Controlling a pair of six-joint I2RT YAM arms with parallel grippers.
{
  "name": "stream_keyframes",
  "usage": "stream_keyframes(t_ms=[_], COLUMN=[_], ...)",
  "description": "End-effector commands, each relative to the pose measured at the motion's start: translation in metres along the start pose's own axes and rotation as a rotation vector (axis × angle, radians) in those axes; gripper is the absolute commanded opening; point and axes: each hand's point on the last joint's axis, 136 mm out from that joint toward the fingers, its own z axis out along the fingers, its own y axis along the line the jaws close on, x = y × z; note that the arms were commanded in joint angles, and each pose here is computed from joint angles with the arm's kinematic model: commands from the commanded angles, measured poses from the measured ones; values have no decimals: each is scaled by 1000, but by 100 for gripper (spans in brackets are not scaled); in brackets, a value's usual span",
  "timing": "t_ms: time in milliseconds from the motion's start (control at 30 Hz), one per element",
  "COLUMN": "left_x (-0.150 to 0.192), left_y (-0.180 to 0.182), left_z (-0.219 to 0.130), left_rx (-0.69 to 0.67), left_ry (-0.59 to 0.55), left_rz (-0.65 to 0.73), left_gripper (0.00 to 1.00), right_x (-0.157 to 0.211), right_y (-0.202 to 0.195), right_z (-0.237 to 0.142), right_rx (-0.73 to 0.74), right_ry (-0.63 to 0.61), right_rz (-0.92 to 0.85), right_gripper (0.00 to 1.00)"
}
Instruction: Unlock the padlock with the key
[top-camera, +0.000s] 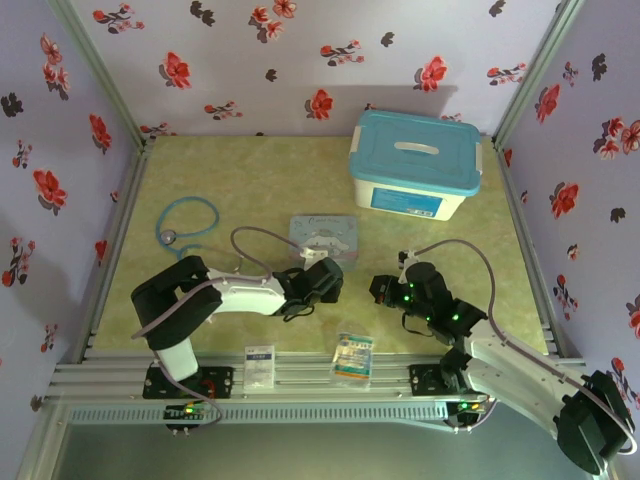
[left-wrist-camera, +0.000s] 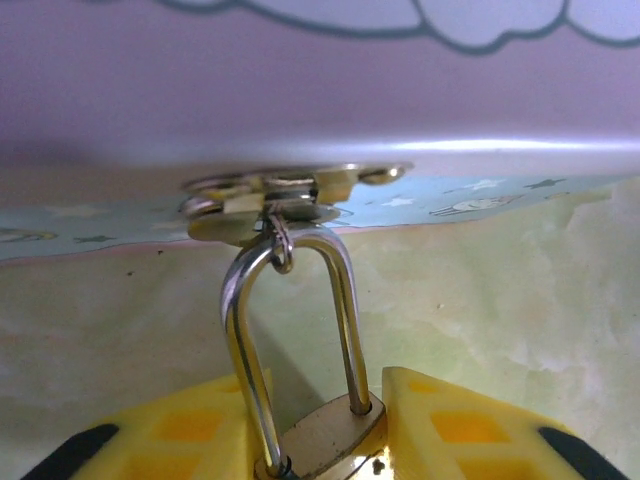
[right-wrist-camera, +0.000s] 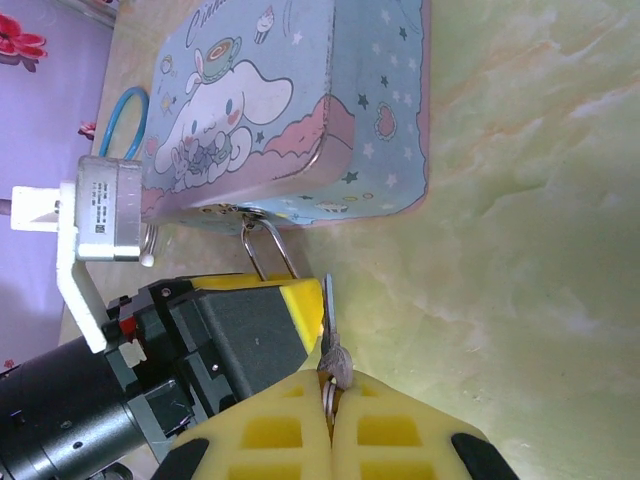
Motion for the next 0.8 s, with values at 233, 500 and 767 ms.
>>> stream_keyframes(t_ms=[233, 500, 767], left_x=[-10, -8, -23], left_y=[-9, -13, -20], left_z=[-7, -3, -9], left_rx=[98, 153, 257], left_ry=[-49, -61, -118], left_rz=[-70, -162, -356], left_gripper=[18, 12, 3], right_x=[1, 20, 28], right_y=[-3, -7, 8], right_z=[8, 32, 32], right_rx=[-19, -50, -188], right_ry=[-9, 72, 96], right_rz=[62, 128, 186], right_gripper=[0, 0, 0])
